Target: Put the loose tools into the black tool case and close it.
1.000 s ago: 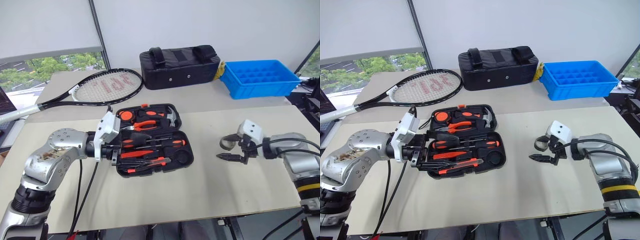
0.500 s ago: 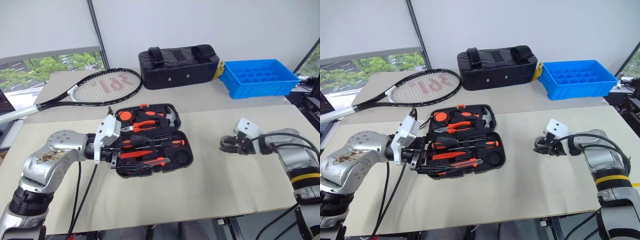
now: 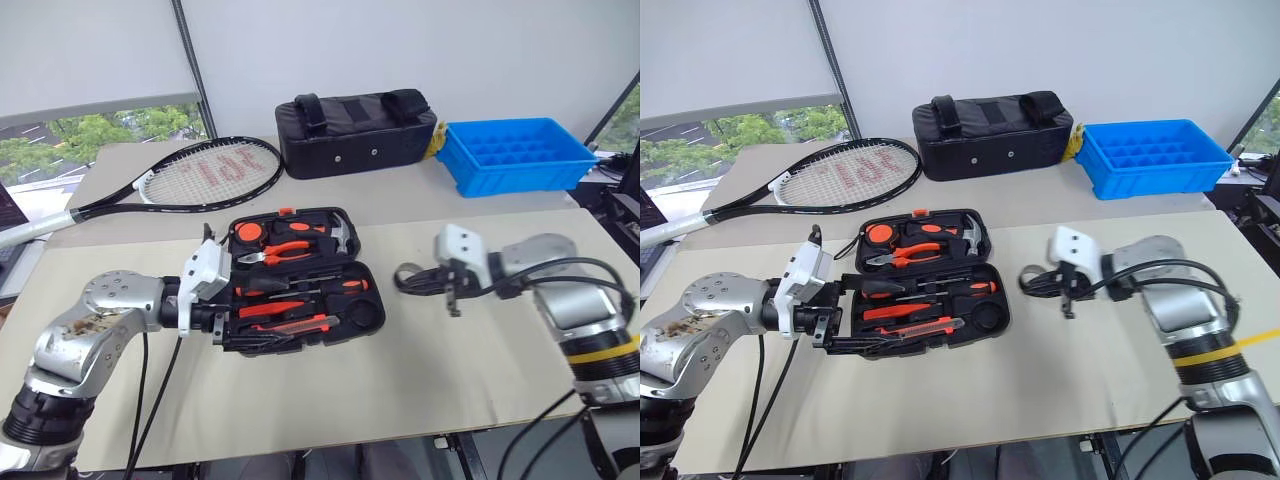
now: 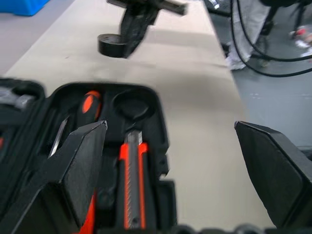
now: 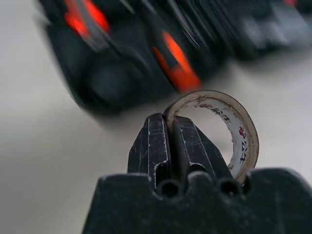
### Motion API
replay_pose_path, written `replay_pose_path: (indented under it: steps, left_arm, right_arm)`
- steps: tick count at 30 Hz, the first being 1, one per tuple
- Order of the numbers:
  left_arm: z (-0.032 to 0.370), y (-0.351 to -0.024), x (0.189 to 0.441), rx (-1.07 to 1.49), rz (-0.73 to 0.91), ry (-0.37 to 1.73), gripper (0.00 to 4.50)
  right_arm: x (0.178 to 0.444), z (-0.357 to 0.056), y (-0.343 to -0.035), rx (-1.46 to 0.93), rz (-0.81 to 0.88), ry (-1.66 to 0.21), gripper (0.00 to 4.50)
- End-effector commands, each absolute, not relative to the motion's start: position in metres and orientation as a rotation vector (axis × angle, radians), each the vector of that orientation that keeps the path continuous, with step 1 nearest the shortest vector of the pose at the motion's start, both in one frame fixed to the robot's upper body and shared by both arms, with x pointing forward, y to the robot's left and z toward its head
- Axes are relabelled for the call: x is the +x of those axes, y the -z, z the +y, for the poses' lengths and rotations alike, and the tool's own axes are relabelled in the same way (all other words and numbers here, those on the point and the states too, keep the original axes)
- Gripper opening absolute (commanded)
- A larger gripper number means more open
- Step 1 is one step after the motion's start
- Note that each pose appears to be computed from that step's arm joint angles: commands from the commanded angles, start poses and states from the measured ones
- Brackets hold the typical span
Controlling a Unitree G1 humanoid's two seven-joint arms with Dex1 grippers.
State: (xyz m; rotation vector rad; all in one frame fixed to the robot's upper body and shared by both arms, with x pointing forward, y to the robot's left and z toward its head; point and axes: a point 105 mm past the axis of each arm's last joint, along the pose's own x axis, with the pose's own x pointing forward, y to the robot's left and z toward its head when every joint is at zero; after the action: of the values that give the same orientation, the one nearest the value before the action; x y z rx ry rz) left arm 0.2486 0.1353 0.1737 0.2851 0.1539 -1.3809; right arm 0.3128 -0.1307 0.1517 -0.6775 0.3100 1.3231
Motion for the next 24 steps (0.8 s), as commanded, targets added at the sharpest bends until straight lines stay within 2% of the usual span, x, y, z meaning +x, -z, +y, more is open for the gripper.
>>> replay_pose_path:
  steps: [1,6,11,13,15,18,19,20,24]
  left_arm:
    - [0.146,-0.183,0.249,0.332,0.119,1.335,4.5]
    - [0.149,-0.181,0.248,0.337,0.121,1.318,4.5]
    - [0.149,-0.181,0.247,0.333,0.113,1.304,4.5]
    - [0.149,-0.18,0.247,0.332,0.116,1.303,4.5]
    - [0.149,-0.18,0.246,0.331,0.117,1.302,4.5]
    - [0.149,-0.179,0.247,0.329,0.117,1.301,4.5]
    - [0.149,-0.179,0.247,0.33,0.118,1.301,4.5]
    - [0.149,-0.178,0.247,0.33,0.118,1.301,4.5]
    - [0.149,-0.178,0.247,0.329,0.117,1.303,4.5]
  right_arm:
    - [0.305,-0.103,-0.16,-0.739,0.253,-1.411,0.05]
    - [0.293,-0.09,-0.145,-0.762,0.302,-1.503,0.05]
    - [0.296,-0.098,-0.14,-0.817,0.348,-1.479,0.05]
    - [0.294,-0.099,-0.141,-0.81,0.354,-1.491,0.79]
    - [0.29,-0.099,-0.145,-0.776,0.349,-1.51,1.24]
    - [0.285,-0.097,-0.15,-0.751,0.335,-1.526,2.44]
    - [0.285,-0.096,-0.151,-0.747,0.332,-1.527,2.67]
    - [0.283,-0.096,-0.151,-0.744,0.333,-1.53,3.12]
    - [0.284,-0.096,-0.156,-0.726,0.317,-1.515,4.34]
